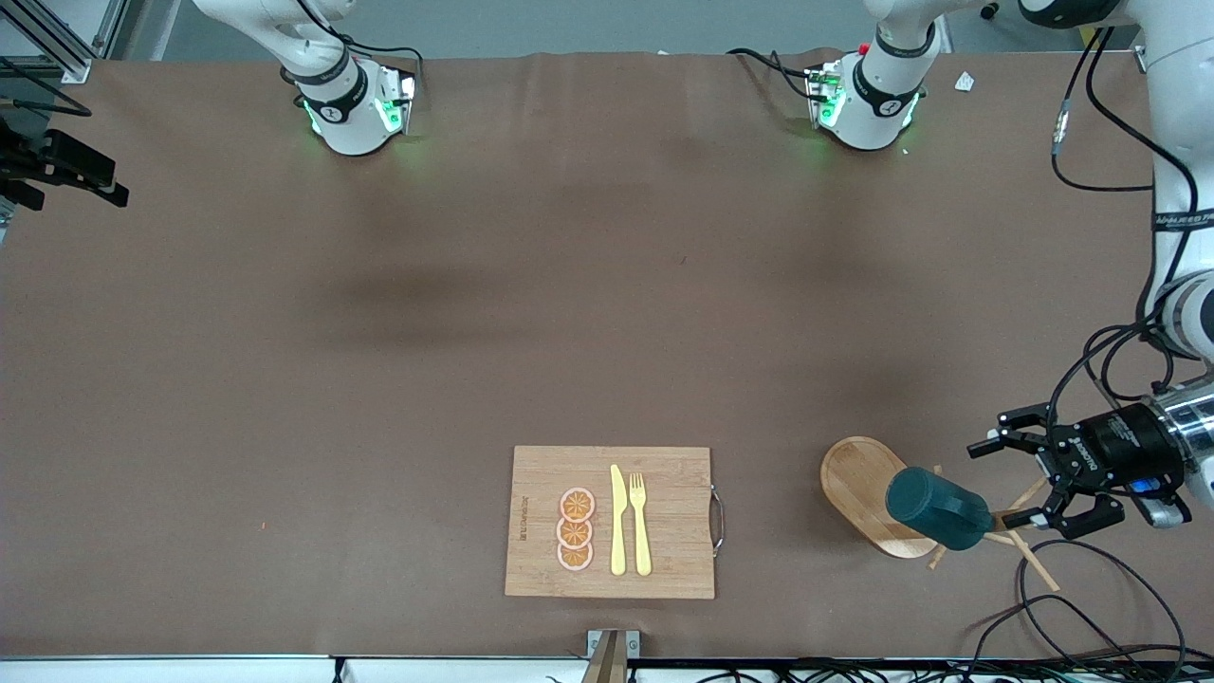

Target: Pass cup and hang on rack

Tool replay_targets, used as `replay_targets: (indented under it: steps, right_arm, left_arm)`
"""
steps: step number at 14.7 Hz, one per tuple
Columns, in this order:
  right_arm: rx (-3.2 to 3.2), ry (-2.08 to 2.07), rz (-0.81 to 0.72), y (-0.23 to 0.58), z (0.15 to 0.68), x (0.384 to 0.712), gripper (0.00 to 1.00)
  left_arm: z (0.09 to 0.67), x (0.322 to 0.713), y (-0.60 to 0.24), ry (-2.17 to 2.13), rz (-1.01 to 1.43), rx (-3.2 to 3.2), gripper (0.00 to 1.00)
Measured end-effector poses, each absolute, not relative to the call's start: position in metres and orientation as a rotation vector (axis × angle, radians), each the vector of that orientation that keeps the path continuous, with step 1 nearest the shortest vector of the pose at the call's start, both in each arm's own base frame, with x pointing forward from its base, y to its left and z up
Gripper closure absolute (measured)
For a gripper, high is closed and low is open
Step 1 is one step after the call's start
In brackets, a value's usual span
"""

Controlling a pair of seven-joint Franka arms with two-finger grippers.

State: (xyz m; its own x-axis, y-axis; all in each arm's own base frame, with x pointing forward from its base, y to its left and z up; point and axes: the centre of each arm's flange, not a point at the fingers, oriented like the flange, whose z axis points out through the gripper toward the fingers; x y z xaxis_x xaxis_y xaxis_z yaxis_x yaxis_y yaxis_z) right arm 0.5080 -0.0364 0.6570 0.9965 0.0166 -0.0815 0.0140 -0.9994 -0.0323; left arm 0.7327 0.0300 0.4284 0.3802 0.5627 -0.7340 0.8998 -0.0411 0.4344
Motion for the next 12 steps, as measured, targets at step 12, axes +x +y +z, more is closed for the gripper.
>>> replay_targets:
  steps: [12]
  right_arm:
    - [-3.109, -0.033, 0.128, -0.035, 0.657, 0.508, 0.0]
  left_arm:
    - [0.527, 0.675, -0.134, 0.915, -0.2, 2.551, 0.0]
